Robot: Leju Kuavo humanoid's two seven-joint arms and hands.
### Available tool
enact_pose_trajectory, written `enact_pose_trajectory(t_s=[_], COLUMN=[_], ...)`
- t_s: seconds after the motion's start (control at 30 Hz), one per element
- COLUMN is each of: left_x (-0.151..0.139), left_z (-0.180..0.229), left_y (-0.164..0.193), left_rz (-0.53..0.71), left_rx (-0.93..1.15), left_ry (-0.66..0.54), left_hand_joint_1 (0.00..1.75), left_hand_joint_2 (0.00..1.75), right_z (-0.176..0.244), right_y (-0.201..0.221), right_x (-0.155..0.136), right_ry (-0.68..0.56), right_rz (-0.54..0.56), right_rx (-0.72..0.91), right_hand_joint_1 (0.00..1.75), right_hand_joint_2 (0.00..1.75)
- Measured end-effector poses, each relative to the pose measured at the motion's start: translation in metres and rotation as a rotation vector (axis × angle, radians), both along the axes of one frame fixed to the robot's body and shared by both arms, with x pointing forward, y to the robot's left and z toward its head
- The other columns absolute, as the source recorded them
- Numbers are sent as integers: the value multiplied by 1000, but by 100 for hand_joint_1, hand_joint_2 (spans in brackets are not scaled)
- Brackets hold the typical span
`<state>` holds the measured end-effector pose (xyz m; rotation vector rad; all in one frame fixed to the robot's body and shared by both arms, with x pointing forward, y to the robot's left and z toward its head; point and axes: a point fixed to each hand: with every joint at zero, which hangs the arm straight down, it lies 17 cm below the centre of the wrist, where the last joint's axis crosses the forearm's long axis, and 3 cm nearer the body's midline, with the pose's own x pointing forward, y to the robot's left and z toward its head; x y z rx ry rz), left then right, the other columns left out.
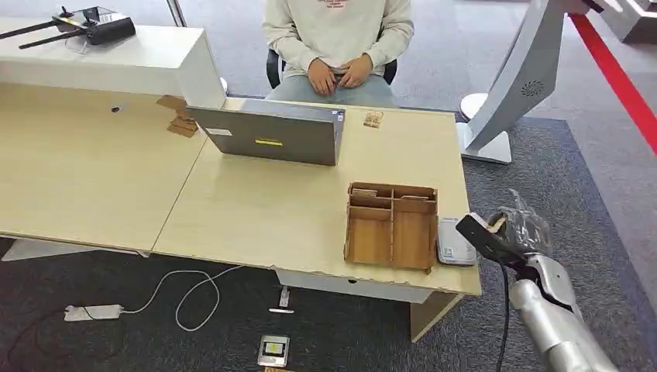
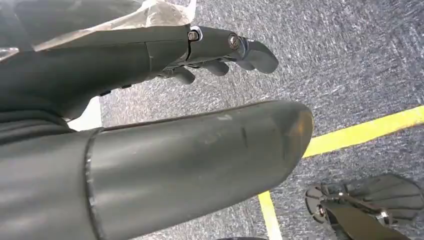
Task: Pass the card to the sensor for recognition and then transmit it.
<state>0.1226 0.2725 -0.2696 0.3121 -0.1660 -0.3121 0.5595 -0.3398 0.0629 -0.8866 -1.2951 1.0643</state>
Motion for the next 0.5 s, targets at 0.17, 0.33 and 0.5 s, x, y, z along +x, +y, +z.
enact_pose_trajectory(t_s=[0.17, 0.33, 0.5], left_x=[0, 0, 0], left_z=[0, 0, 0], left_y=[0, 0, 0], left_rz=[1, 0, -1], left_rx=[1, 1, 2], left_ry=[-1, -1, -1], left_hand_joint_1=[0, 0, 0], left_hand_joint_2=[0, 0, 0], right_z=[-4, -24, -36], right_y=[2, -3, -6], right_x=[-2, -15, -24], right_ry=[18, 66, 87], right_rz=[0, -14, -17], right_rx=[2, -3, -7], right_hand_joint_1=[175, 175, 175], right_hand_joint_2=[175, 175, 175])
